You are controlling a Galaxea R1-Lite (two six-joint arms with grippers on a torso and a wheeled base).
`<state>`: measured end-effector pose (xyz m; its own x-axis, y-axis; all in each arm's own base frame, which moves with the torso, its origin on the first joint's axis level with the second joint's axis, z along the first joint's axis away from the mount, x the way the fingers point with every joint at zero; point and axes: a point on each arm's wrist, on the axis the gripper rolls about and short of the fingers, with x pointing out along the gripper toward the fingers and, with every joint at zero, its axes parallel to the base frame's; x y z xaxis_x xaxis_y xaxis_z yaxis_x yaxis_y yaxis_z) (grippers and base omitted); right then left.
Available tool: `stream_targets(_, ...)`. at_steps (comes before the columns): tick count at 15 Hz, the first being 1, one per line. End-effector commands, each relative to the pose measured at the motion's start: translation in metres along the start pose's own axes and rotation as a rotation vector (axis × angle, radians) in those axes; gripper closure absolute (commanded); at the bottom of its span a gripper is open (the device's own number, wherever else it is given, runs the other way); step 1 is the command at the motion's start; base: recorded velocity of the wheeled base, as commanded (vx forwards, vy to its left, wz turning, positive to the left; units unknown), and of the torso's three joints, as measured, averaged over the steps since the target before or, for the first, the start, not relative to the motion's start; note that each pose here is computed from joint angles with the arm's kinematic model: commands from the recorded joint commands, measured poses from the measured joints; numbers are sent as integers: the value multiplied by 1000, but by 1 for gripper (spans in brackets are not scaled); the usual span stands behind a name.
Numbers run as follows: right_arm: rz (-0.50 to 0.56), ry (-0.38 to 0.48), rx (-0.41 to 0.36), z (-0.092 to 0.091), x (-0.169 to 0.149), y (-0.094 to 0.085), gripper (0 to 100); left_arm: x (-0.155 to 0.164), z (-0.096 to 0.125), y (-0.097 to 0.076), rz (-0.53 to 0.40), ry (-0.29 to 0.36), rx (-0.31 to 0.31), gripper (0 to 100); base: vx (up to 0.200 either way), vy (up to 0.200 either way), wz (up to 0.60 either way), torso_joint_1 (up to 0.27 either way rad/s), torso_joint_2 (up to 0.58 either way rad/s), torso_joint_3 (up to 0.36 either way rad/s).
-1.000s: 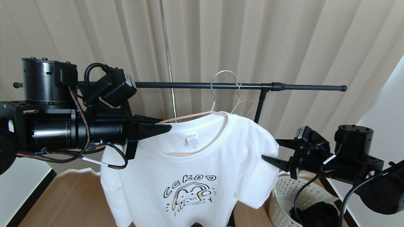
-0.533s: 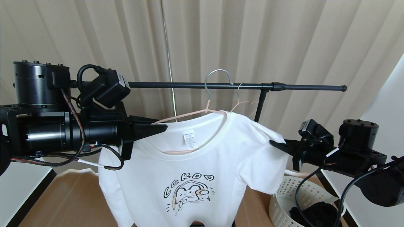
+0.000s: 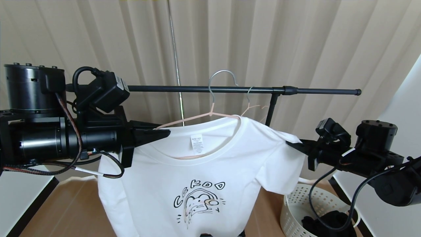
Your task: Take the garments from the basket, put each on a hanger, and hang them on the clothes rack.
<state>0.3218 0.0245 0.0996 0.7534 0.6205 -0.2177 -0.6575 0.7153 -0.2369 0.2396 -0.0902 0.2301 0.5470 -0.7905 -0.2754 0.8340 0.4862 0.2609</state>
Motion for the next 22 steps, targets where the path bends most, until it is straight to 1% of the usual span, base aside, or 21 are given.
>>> stream_targets(1,-8,8,9,-4,2,-4,100,-2,1,0,8,-5,3,100,0,0,0,0,0,0)
stream_targets(5,-23,19,23,-12,5,-12,100,-6,2,1,18,-7,4,100,0,0,0,0,0,0)
stream_targets(8,-34,16,32,-12,5,-16,100,-7,3,1,21,-9,-3,100,0,0,0,0,0,0)
stream_targets(14,-31,38,47,-19,8,-14,100,-9,3,2,32,-10,-8,100,0,0,0,0,0,0)
stream_targets(18,-17,28,39,-13,3,-7,100,-9,2,2,30,-7,-24,100,0,0,0,0,0,0)
stream_targets(19,-17,26,39,-12,1,-6,0,-9,2,2,30,-7,-24,100,0,0,0,0,0,0)
stream_targets(22,7,4,23,-3,-6,1,0,-9,2,2,30,-7,-24,100,0,0,0,0,0,0)
